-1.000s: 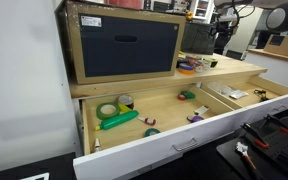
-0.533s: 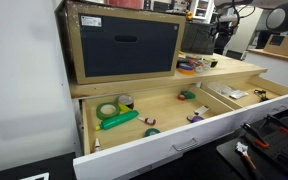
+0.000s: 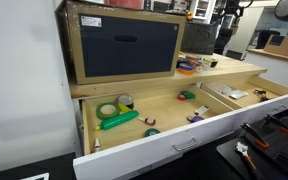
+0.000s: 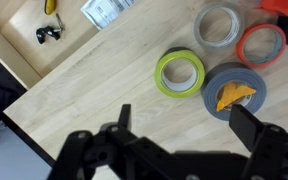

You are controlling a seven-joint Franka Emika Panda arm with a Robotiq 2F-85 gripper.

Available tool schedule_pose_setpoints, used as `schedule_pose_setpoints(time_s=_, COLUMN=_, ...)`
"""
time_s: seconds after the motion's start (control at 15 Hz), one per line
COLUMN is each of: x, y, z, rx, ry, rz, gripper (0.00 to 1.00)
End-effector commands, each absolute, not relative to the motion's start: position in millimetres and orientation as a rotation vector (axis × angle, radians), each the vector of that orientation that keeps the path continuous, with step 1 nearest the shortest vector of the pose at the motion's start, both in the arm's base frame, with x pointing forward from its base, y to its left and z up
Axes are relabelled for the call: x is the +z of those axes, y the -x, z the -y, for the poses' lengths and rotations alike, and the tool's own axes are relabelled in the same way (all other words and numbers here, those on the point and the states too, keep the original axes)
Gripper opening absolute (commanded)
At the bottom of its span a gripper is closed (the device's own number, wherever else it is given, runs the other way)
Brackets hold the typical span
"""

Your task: Remove the yellow tape from the drawer

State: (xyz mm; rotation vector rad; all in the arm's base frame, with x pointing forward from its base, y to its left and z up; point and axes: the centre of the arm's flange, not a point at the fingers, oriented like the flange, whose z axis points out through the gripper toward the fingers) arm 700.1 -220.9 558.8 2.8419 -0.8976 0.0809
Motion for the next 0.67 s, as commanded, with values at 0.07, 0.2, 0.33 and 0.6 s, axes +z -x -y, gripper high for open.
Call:
schedule_pose_setpoints(time_s=0.07, x=636, y=-630, z=185, rx=0.126, ry=-2.92, rz=0.76, gripper=1.0)
schedule_pose_setpoints(time_s=0.2, x=666, y=-611, z=168, rx=0.131, ry=-2.963, rz=0.679, gripper=1.0)
schedule_pose_setpoints(time_s=0.33, x=689, y=-592, z=150, rx=0.126, ry=-3.012, rz=0.595, gripper=1.0)
schedule_pose_setpoints(time_s=0.6, x=714, y=-566, z=119, rx=-0.04, ry=-3.148, rz=0.416, gripper=1.0)
